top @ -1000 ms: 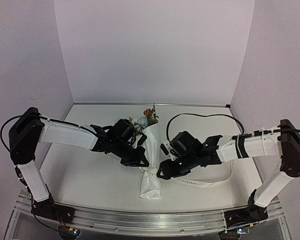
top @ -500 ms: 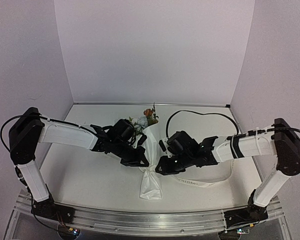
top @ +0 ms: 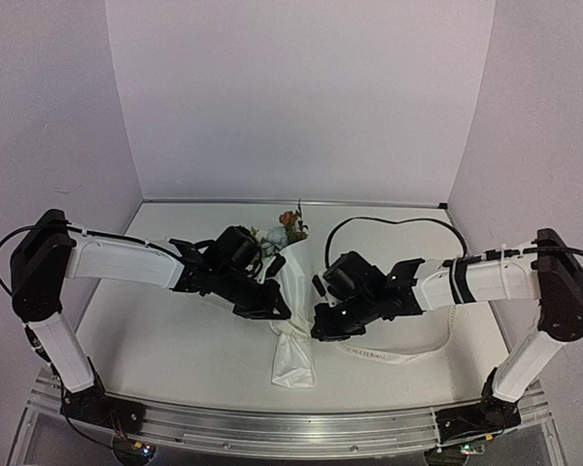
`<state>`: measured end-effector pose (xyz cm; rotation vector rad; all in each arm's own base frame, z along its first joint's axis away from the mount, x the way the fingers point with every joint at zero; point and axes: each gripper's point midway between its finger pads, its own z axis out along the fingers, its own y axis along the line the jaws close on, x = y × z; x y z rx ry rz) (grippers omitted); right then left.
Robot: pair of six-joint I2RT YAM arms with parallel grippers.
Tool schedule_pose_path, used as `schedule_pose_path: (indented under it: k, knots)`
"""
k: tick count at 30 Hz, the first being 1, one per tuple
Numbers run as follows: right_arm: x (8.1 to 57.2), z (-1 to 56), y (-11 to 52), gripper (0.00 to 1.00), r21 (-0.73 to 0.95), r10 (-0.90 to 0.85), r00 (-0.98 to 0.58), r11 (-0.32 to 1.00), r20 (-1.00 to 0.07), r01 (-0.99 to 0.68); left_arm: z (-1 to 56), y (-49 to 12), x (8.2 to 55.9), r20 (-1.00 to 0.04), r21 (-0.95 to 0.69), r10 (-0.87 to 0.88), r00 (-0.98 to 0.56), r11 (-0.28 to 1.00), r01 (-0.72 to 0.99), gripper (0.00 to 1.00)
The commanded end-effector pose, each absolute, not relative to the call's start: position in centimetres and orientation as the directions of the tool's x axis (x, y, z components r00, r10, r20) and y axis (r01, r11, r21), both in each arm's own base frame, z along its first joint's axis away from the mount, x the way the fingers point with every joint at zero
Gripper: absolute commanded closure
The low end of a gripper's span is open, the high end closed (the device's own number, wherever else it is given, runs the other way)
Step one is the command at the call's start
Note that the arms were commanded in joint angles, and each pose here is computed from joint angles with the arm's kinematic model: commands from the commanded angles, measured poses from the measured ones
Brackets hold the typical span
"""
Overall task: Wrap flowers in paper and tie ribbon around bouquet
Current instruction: Straighten the left side of the half-tied ribbon at the center of the board.
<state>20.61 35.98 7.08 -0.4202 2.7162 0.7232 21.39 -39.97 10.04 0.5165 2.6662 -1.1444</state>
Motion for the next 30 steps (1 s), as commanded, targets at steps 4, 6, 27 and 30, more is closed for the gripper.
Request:
schedule_pose_path:
  k: [4,6,27,30]
  knots:
    - [20.5,9.8,34.1,1.0,0.391,-0.206,-0.894,0.844,-0.397,-0.368,13.0,-40.1,21.3,-0.377,-0.655,0.262,-0.888,0.603,0.456,0.87]
    - [20.4,9.8,33.8,1.0,0.384,-0.208,-0.895,0.847,-0.395,-0.367,13.5,-40.0,21.2,-0.387,-0.653,0.265,-0.883,0.597,0.466,0.86]
    - [17.3,10.5,30.1,1.0,0.243,-0.319,-0.868,0.871,-0.382,-0.427,13.1,-40.4,21.8,-0.403,-0.634,0.294,-0.867,0.593,0.496,0.74]
    - [16.7,10.0,30.6,1.0,0.229,-0.347,-0.859,0.864,-0.376,-0.449,12.9,-40.9,22.0,-0.401,-0.636,0.301,-0.865,0.588,0.499,0.74]
